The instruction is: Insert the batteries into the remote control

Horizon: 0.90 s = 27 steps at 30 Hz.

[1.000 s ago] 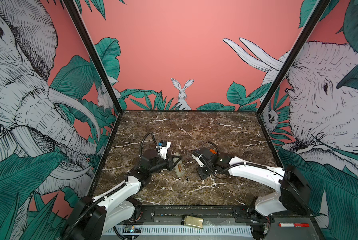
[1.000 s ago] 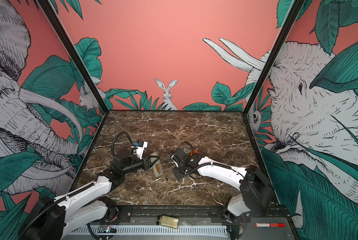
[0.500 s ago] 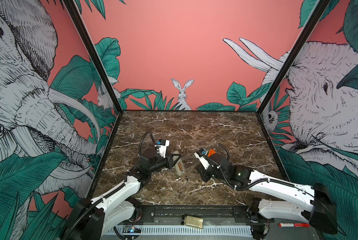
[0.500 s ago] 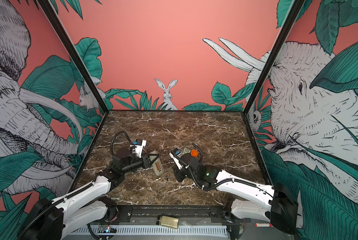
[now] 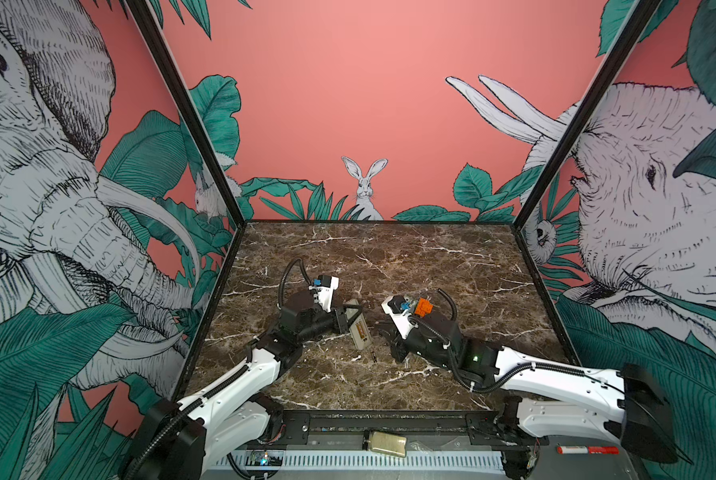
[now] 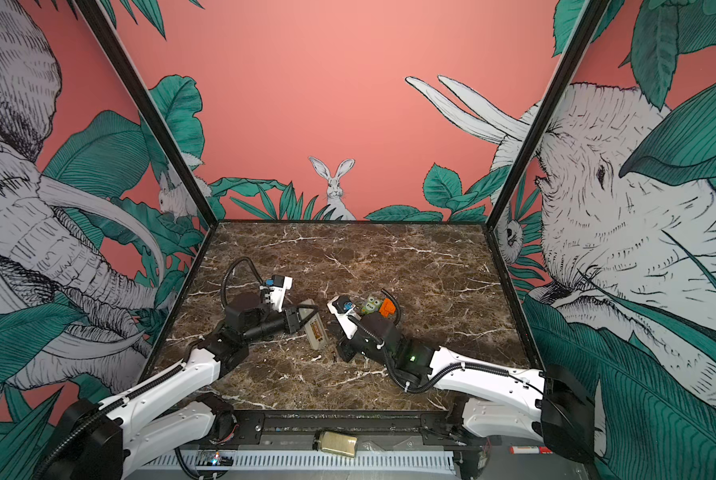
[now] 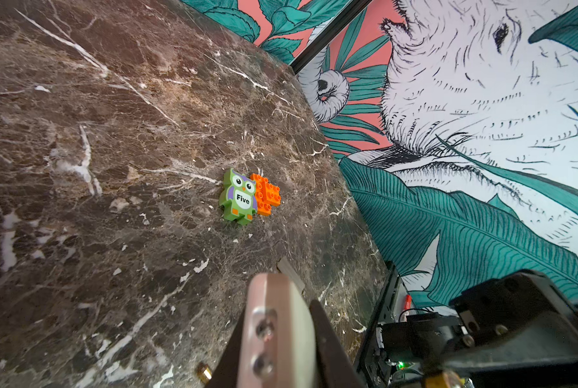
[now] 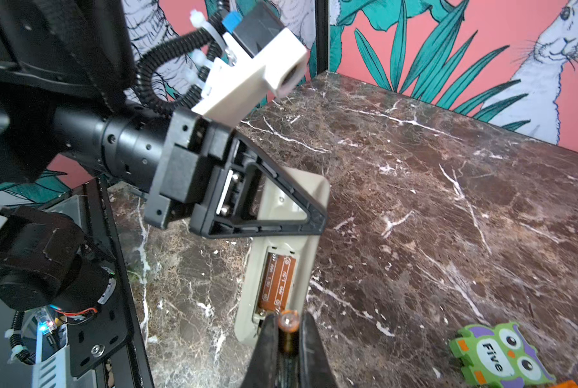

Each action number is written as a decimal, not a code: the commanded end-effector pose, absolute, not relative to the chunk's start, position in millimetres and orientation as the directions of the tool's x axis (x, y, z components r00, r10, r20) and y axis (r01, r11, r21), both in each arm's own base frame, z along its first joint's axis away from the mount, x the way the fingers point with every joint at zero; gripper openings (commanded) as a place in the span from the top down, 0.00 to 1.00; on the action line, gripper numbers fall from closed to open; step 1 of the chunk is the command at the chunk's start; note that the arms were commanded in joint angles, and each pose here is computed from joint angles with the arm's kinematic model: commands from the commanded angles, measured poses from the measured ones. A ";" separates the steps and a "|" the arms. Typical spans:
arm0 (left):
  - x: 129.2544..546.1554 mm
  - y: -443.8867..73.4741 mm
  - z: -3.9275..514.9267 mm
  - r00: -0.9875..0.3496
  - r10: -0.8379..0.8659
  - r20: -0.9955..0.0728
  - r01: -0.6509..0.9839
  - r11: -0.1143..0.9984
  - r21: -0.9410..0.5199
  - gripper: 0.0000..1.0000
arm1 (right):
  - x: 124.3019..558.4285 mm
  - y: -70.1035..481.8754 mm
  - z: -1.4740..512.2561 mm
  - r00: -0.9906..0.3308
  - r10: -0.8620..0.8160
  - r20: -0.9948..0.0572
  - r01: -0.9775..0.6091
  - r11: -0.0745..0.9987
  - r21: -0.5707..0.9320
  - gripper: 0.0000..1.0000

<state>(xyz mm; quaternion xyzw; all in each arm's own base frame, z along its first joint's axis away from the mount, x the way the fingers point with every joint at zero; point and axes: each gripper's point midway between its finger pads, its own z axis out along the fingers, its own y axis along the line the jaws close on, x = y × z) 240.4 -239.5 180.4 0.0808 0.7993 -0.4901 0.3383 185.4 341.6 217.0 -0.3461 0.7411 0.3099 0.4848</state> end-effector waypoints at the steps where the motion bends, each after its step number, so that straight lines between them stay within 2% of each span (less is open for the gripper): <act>1: 237.6 -243.3 191.2 -0.776 -0.201 -0.598 0.460 0.470 -0.754 1.00 | 186.2 351.4 234.2 -0.220 -0.144 -0.965 -0.831 0.546 0.108 1.00; 13: 228.0 -255.7 198.1 -0.829 -0.192 -0.525 0.439 0.358 -0.824 1.00 | 181.2 361.0 235.1 -0.180 -0.092 -0.979 -0.856 0.506 0.110 1.00; 27: 226.7 -253.7 194.6 -0.832 -0.200 -0.518 0.428 0.363 -0.828 1.00 | 183.7 369.4 221.3 -0.187 -0.103 -0.977 -0.857 0.503 0.111 1.00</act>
